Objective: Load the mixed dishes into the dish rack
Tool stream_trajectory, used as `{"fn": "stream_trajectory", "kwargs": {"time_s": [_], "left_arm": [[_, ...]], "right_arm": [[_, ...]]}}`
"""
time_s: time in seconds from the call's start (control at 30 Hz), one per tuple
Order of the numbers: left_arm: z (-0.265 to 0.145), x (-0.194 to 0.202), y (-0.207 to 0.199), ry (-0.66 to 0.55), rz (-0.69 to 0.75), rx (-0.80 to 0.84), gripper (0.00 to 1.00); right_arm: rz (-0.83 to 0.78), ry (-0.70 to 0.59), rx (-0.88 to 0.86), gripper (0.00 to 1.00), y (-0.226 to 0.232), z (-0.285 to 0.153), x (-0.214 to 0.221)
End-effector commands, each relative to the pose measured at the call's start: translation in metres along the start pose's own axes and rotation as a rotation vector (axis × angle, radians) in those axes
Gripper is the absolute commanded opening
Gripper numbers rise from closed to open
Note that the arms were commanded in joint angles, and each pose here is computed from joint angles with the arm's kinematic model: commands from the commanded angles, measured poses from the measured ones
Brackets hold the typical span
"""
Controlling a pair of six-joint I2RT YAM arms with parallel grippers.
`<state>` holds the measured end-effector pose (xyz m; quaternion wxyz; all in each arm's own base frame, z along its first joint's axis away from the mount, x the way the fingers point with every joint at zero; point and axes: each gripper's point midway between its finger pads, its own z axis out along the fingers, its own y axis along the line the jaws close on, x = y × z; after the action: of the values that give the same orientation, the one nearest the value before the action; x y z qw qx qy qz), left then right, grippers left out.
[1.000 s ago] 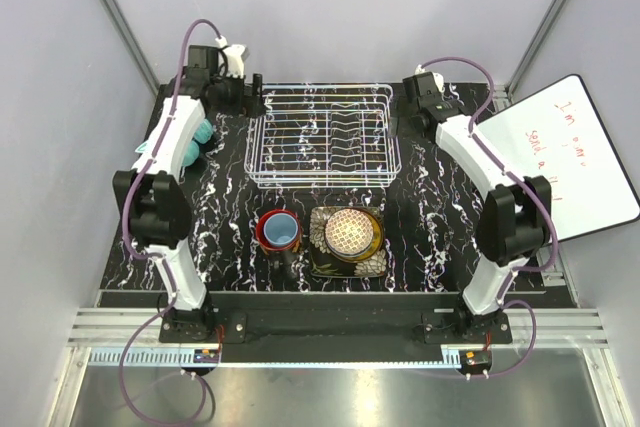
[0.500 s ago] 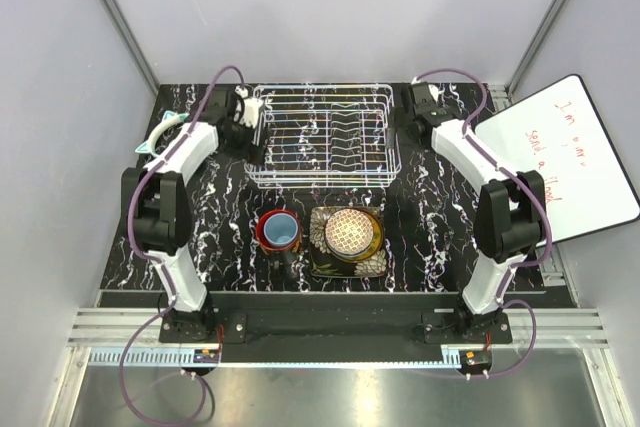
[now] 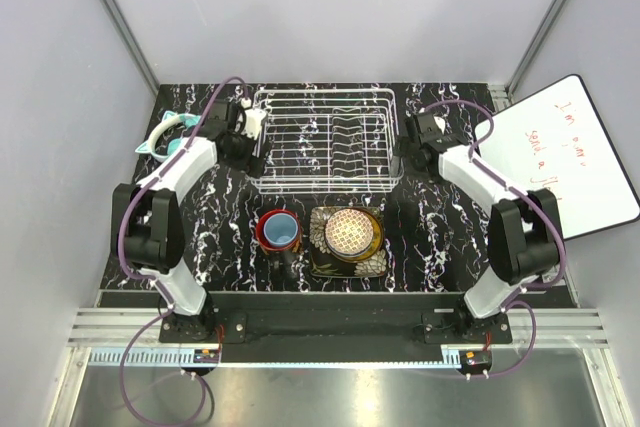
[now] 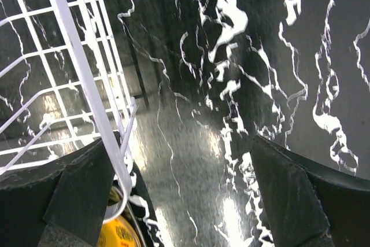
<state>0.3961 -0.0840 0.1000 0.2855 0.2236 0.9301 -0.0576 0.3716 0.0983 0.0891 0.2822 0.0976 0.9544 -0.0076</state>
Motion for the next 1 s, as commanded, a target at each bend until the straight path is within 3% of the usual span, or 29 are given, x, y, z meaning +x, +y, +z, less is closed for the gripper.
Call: {"fn": "stream_trajectory", "kwargs": {"time_s": [0.0,0.27,0.53,0.83,0.97], "left_arm": [[-0.006,0.005,-0.004,-0.007,0.025,-0.005,0.97],[-0.008,0.016,-0.008,-0.012,0.022,0.001,0.97],[-0.015,-0.033,0.01,-0.106,0.037,-0.062,0.98],[0.007,-0.057,0.018,-0.109,0.02,-0.055,0.98],[-0.003,-0.088,0.024,-0.167,0.015,-0.072,0.98]], "right_arm": [[0.039,-0.03,-0.028,1.0,0.0,-0.019,0.005],[0.049,-0.009,-0.054,1.0,0.006,-0.021,0.015],[-0.02,-0.159,-0.094,1.0,0.02,-0.068,-0.004],[0.0,-0.113,-0.111,1.0,0.011,-0.081,0.023],[-0.115,-0.138,-0.215,0.95,0.033,-0.106,0.03]]}}
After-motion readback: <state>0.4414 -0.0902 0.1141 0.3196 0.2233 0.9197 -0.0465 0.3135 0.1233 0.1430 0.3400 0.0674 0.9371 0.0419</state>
